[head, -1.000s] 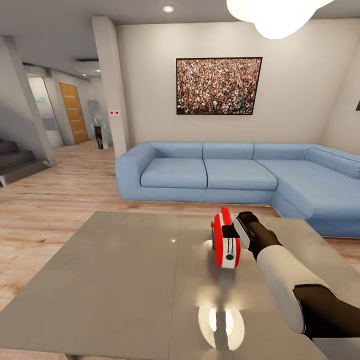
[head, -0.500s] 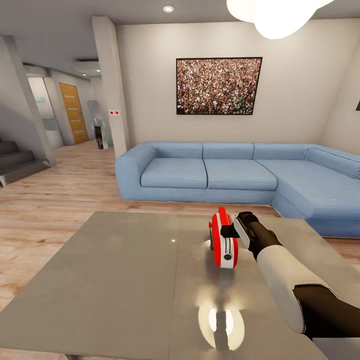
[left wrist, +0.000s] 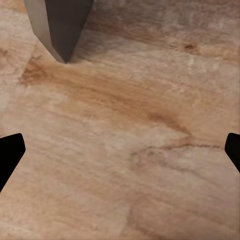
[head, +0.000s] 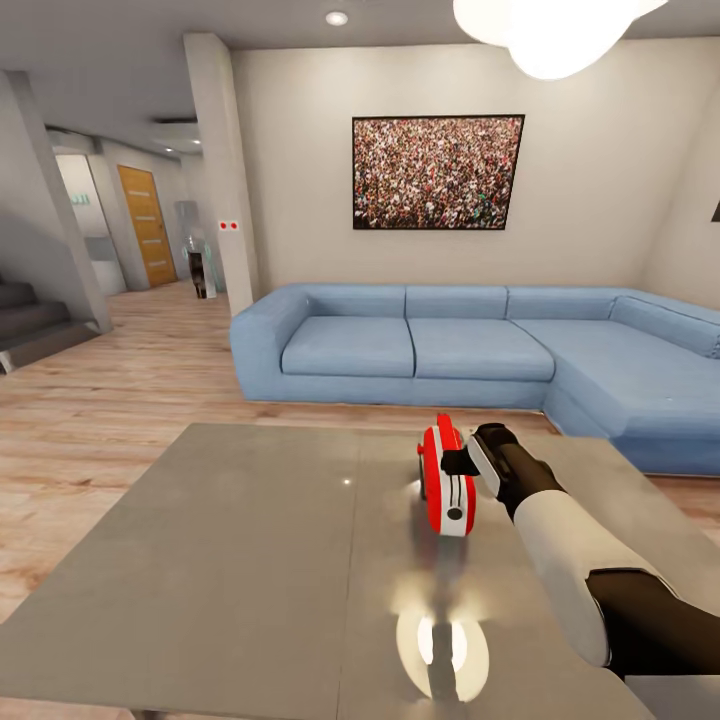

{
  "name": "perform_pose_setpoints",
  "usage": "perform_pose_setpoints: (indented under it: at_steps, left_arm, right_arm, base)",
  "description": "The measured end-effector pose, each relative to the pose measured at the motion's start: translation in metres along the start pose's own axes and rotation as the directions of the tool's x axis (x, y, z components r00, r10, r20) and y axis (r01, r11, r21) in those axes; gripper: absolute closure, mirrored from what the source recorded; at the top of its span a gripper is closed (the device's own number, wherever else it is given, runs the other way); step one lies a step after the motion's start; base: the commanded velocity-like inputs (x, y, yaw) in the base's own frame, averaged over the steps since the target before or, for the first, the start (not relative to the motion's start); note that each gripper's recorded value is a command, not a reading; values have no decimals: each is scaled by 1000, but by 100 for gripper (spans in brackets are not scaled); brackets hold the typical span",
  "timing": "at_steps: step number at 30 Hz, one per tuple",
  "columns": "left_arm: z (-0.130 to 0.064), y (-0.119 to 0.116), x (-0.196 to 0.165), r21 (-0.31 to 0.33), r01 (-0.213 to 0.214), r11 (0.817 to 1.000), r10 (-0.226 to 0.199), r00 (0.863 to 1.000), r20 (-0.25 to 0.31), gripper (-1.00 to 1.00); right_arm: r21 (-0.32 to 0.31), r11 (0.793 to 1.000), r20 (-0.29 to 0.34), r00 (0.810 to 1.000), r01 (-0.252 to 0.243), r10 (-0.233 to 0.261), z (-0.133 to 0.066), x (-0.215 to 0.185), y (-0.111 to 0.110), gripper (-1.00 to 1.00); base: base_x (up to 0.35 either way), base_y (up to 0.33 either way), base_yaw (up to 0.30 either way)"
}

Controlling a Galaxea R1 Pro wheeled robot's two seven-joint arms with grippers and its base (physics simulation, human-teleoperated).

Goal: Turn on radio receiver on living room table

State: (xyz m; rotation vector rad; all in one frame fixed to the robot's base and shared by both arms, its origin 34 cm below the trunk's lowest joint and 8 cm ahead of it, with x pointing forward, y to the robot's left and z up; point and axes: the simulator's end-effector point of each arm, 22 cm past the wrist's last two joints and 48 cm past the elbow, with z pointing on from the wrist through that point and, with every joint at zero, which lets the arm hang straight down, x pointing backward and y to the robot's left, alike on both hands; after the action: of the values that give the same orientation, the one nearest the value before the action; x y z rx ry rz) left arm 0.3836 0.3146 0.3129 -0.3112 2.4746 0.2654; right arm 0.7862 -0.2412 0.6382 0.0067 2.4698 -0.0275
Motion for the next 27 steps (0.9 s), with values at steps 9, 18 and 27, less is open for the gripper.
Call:
perform_pose_setpoints:
  at_steps: [9, 18, 27]
  left_arm:
    - [-13, 2, -15, -2, -2, 1000, 2, 1000, -1, -100]
    - [-26, 4, -30, -4, -2, 1000, 2, 1000, -1, -100]
    - [-37, 10, -46, -8, -7, 1000, 7, 1000, 1, -100]
  right_arm:
    - [0, 1000, 0, 1000, 0, 0, -12, -15, 0, 100]
    - [0, 1000, -1, 1000, 0, 0, -25, -30, 0, 100]
    - [-2, 1000, -2, 1000, 0, 0, -37, -45, 0, 100]
  base:
    - [0, 0, 0]
    - [0, 0, 0]
    - [0, 0, 0]
